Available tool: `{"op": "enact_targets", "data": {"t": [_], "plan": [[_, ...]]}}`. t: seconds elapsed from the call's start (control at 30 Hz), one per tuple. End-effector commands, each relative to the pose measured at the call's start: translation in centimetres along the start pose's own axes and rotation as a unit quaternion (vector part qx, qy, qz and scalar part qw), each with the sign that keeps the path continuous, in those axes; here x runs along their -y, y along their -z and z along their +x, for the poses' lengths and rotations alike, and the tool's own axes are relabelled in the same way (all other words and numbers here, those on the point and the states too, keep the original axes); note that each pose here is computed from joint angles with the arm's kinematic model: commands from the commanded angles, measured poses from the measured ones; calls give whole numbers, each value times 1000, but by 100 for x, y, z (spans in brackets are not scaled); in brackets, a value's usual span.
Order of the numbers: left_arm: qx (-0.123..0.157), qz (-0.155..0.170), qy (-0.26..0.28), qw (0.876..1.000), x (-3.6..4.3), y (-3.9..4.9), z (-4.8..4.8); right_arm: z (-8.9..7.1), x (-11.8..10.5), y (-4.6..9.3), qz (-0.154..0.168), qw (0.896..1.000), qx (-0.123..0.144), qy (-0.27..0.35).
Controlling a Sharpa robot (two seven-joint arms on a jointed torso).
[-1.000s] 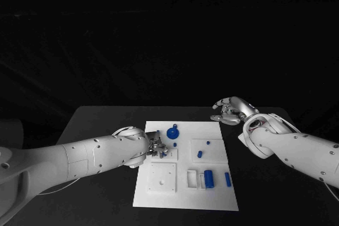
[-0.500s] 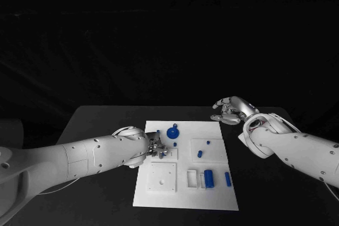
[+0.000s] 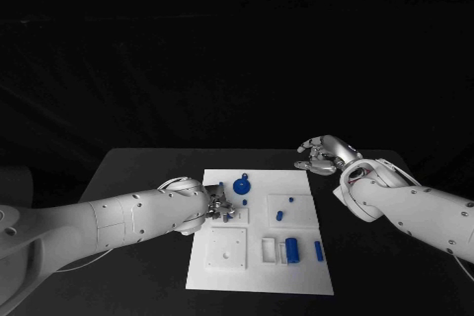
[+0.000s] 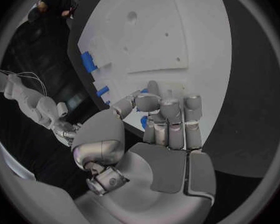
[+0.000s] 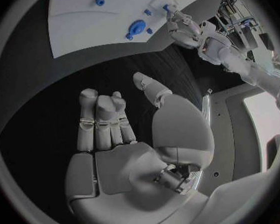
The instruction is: Assemble the parts on the task board
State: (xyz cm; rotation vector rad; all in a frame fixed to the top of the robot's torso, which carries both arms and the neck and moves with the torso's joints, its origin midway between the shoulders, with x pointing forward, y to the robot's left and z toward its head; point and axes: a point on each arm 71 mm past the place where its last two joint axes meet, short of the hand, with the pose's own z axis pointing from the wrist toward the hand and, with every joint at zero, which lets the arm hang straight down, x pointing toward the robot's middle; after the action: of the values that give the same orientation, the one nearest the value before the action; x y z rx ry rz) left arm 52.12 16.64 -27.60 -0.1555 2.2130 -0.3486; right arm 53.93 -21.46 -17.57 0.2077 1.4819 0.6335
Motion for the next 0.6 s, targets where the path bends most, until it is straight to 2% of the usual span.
{"op": "enact_targets", "data": {"t": [0.03, 0.6], "plan": [[-14, -2, -2, 1000, 11, -12, 37, 8, -13, 0, -5, 1000, -6, 5], [-6, -7, -1, 1000, -6, -36, 8, 10, -15, -2, -6, 1000, -6, 5]]}}
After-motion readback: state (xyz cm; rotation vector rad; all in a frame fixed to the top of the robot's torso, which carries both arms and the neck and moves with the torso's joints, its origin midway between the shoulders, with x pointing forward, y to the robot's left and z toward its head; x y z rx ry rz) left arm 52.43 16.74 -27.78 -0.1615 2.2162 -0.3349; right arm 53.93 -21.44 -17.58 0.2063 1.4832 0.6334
